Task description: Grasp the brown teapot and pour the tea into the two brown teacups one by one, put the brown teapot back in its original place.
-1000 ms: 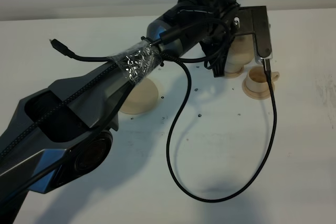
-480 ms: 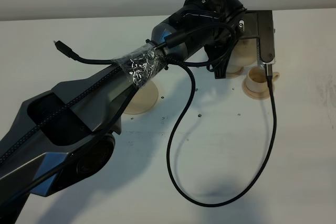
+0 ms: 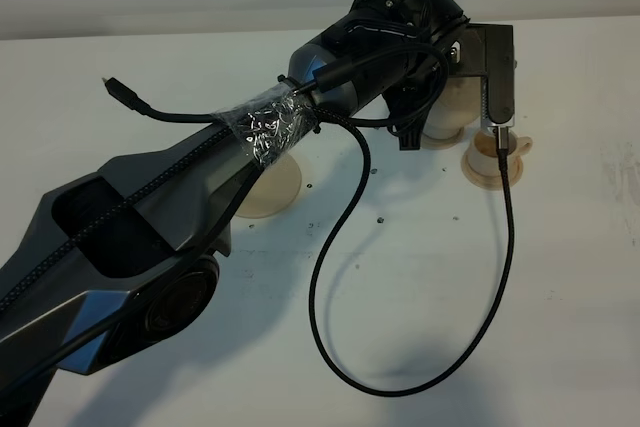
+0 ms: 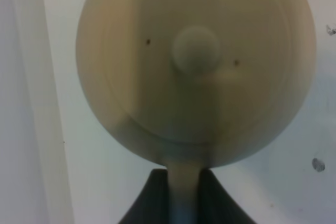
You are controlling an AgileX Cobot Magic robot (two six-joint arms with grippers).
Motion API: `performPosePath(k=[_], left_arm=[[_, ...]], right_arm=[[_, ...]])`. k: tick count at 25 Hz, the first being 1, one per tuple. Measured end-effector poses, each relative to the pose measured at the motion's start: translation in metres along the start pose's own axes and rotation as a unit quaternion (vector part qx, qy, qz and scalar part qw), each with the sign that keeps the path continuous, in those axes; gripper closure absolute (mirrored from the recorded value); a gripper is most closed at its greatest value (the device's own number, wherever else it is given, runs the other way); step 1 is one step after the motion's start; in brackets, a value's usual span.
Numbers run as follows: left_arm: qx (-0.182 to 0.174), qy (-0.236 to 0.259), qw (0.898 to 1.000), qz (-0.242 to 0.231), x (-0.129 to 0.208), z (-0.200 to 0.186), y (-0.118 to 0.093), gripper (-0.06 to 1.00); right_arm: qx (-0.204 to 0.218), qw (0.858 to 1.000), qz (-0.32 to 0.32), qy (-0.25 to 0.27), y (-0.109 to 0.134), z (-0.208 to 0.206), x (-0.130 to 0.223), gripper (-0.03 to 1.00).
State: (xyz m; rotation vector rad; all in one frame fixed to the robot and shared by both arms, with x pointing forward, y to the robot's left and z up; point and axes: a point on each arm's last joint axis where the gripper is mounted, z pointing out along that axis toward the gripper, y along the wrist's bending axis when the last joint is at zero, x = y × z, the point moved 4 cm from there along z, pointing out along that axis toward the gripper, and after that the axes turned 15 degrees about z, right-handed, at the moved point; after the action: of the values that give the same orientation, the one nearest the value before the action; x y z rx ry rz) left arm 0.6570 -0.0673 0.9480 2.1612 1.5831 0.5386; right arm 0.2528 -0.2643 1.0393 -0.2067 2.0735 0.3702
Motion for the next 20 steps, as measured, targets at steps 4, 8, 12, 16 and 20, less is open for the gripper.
performPosePath(k=[4,8,12,16,20], left_arm=[[0.010,0.005,1.000,0.015,0.000,0.007,-0.005,0.86],[0.015,0.007,1.000,0.022,-0.001,0.012,-0.008,0.86],[0.015,0.007,0.999,0.033,-0.001,0.012,-0.008,0.86],[0.013,0.009,0.999,0.039,-0.001,0.012,-0.007,0.86],[0.005,0.016,0.999,0.050,-0.003,0.010,-0.007,0.86]], right_arm=[[0.000,1.000,0.000,0.000,0.000,0.000,0.000,0.75],[0.000,1.000,0.000,0.000,0.000,0.000,0.000,0.75],[0.000,1.000,0.000,0.000,0.000,0.000,0.000,0.75],[0.000,1.000,0.000,0.000,0.000,0.000,0.000,0.75],[0.000,1.000,0.000,0.000,0.000,0.000,0.000,0.75]])
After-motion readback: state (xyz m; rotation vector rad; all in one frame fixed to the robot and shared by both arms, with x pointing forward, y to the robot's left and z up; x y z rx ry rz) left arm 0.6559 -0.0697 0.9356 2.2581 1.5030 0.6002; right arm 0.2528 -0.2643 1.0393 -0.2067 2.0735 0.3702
